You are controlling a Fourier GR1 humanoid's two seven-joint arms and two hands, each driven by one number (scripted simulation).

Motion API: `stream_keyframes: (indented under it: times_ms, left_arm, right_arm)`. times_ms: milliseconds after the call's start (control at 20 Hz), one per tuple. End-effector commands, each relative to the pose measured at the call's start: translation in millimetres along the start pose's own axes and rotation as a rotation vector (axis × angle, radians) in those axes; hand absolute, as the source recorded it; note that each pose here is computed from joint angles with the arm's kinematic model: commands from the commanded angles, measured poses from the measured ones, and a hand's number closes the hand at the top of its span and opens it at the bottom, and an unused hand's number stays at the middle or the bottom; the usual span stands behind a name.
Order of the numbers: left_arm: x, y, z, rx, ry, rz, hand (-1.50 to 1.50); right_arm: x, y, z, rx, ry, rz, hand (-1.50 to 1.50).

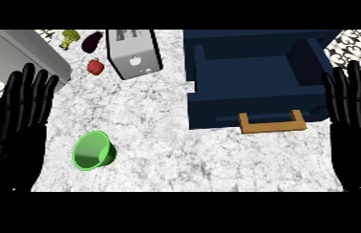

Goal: Pick up the cup, place it into the drawer and close the drawer

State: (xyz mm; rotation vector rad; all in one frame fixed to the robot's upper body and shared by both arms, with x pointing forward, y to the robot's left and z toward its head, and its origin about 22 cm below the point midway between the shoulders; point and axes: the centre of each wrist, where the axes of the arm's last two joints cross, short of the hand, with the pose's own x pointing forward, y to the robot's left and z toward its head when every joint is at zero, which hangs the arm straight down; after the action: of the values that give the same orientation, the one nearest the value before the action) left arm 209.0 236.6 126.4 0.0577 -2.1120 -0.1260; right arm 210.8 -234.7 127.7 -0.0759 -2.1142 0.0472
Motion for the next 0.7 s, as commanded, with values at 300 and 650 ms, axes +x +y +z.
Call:
stream_keyframes:
  times_ms: [300,650]
  left_arm:
    - [-28,18,28,-0.384,0.162,0.412,-1.5]
    - [-54,91,6,-0.421,0.235,0.447,-1.5]
  right_arm:
    - [-6,9,5,0.174,0.113,-0.006,-1.5]
    - [-16,2,-27,0.205,0.136,-0.012,-1.5]
